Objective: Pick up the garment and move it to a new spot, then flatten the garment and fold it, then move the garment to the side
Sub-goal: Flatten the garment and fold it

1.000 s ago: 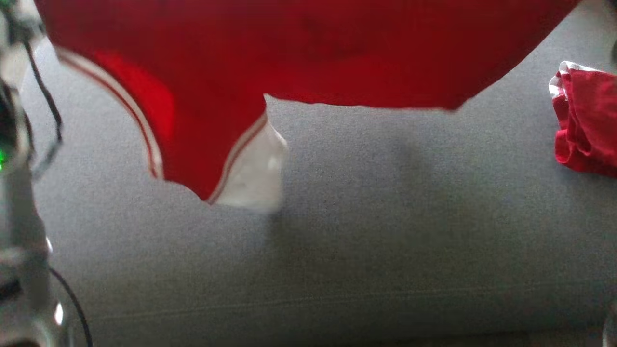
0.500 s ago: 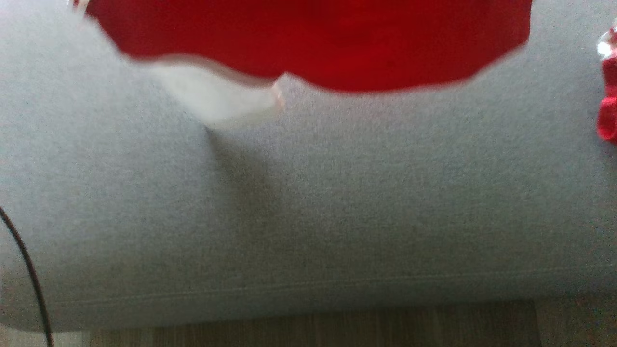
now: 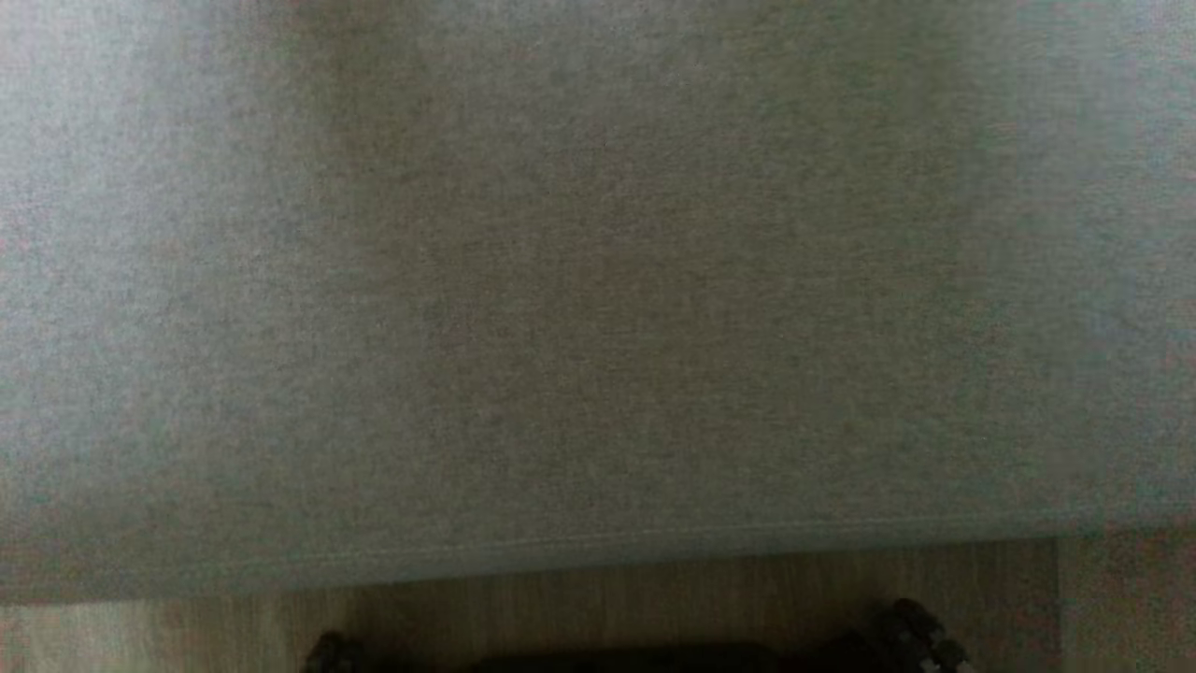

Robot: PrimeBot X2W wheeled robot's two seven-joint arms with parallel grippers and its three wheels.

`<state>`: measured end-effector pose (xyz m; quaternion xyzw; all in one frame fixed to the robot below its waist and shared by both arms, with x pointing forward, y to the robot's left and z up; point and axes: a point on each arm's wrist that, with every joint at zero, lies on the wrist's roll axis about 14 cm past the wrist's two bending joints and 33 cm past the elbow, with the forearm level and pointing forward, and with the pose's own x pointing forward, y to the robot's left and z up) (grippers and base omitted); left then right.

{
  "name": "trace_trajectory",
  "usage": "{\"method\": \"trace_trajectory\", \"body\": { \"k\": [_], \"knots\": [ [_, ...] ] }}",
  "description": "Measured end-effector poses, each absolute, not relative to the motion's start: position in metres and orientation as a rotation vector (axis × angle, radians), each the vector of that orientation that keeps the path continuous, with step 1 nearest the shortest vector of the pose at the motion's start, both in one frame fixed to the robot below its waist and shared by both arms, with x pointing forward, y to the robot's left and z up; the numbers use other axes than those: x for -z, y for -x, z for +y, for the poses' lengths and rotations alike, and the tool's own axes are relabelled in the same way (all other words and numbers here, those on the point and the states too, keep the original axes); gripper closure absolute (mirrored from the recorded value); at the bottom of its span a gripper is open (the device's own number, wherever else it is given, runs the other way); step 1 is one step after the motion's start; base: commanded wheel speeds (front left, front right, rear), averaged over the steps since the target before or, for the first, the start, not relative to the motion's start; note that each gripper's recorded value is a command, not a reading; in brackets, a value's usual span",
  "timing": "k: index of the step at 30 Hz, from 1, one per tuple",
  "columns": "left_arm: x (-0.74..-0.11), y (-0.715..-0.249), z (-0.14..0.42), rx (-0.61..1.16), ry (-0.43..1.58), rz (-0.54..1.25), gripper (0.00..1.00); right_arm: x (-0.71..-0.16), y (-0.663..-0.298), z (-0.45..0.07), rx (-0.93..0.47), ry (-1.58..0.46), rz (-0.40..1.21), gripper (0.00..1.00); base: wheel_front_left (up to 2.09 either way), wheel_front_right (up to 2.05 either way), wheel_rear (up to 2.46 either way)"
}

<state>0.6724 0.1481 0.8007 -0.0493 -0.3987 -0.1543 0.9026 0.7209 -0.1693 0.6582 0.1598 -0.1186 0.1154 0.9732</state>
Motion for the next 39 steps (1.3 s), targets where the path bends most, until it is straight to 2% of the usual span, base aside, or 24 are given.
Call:
{"method": "trace_trajectory", "body": {
  "k": [3,6,10,13,14,16,19,24,28,32,39],
  "knots": [
    [-0.773,-0.667,0.151,0.333,0.127,-0.809,1.00,-0.627,-0.728,-0.159,-0.265,-0.307,-0.185,1.00,0.00,0.00,0.00],
    [-0.706,-0.662,0.160,0.325,0.178,-0.671,1.00,-0.585,-0.724,-0.152,-0.288,-0.308,-0.097,1.00,0.00,0.00,0.00],
    [-0.604,-0.631,0.160,0.321,0.252,-0.416,1.00,-0.525,-0.698,-0.157,-0.289,-0.308,0.058,1.00,0.00,0.00,0.00],
    [-0.563,-0.594,0.164,0.302,0.318,-0.303,1.00,-0.501,-0.673,-0.165,-0.289,-0.299,0.141,1.00,0.00,0.00,0.00],
    [-0.563,-0.594,0.164,0.302,0.318,-0.303,1.00,-0.501,-0.673,-0.165,-0.289,-0.299,0.141,1.00,0.00,0.00,0.00],
    [-0.543,-0.558,0.166,0.284,0.375,-0.236,1.00,-0.487,-0.646,-0.169,-0.296,-0.314,0.203,1.00,0.00,0.00,0.00],
    [-0.530,-0.534,0.166,0.273,0.405,-0.190,1.00,-0.475,-0.625,-0.172,-0.300,-0.310,0.258,1.00,0.00,0.00,0.00],
    [-0.498,-0.470,0.155,0.272,0.475,-0.049,1.00,-0.437,-0.553,-0.174,-0.314,-0.330,0.432,1.00,0.00,0.00,0.00],
    [-0.487,-0.425,0.161,0.229,0.519,0.013,1.00,-0.421,-0.496,-0.184,-0.293,-0.338,0.509,1.00,0.00,0.00,0.00],
    [-0.484,-0.384,0.160,0.208,0.552,0.047,1.00,-0.423,-0.457,-0.207,-0.226,-0.335,0.507,1.00,0.00,0.00,0.00],
    [-0.483,-0.327,0.159,0.154,0.653,0.080,1.00,-0.442,-0.409,-0.226,-0.145,-0.345,0.424,1.00,0.00,0.00,0.00]
  ]
}}
